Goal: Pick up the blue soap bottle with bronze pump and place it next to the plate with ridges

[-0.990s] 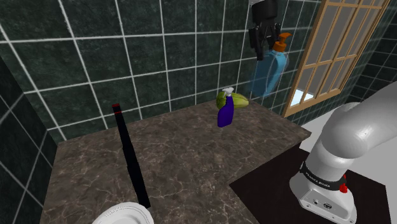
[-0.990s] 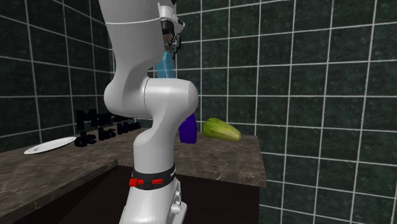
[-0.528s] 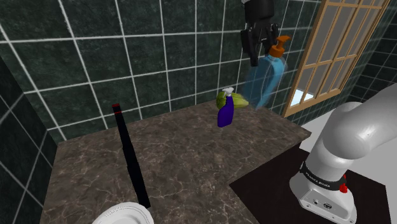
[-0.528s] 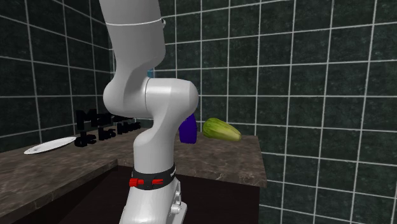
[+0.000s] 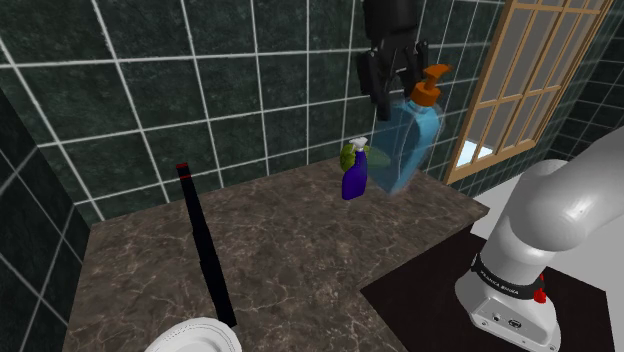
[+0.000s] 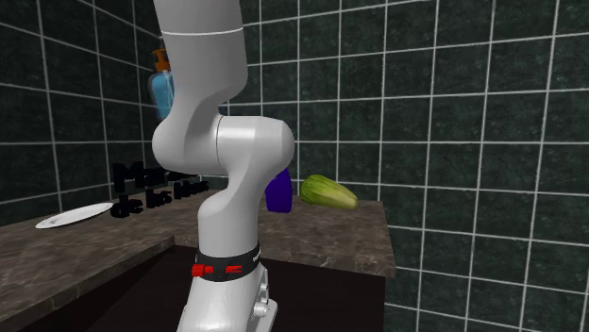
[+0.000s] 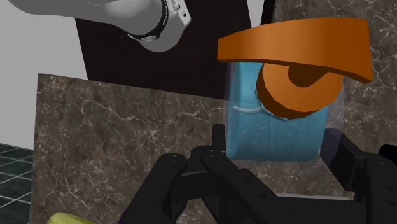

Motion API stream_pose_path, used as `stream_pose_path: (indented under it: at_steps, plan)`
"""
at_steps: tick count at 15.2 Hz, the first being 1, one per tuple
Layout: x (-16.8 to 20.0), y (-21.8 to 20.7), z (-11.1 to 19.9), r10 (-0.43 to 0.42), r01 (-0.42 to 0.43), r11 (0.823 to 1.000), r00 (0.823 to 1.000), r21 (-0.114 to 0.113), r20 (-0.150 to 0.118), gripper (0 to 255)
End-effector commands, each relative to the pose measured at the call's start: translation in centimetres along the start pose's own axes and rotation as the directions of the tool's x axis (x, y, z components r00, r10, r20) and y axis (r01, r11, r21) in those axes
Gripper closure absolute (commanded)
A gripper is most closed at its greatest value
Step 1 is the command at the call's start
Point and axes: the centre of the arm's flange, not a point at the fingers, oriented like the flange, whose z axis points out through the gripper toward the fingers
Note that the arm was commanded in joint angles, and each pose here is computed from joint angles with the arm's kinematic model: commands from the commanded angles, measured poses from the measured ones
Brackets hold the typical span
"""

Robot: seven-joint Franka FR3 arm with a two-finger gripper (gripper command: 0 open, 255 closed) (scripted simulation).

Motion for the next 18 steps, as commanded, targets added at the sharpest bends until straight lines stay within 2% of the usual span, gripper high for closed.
stream_pose_path:
  at_steps: [1, 18]
  plan:
    - [-1.6, -2.3, 0.1, 0.002, -0.002, 1.000, 1.000, 0.001, 0.000, 255]
    - [-11.1, -22.6, 1.0, 0.001, -0.001, 1.000, 1.000, 0.001, 0.000, 255]
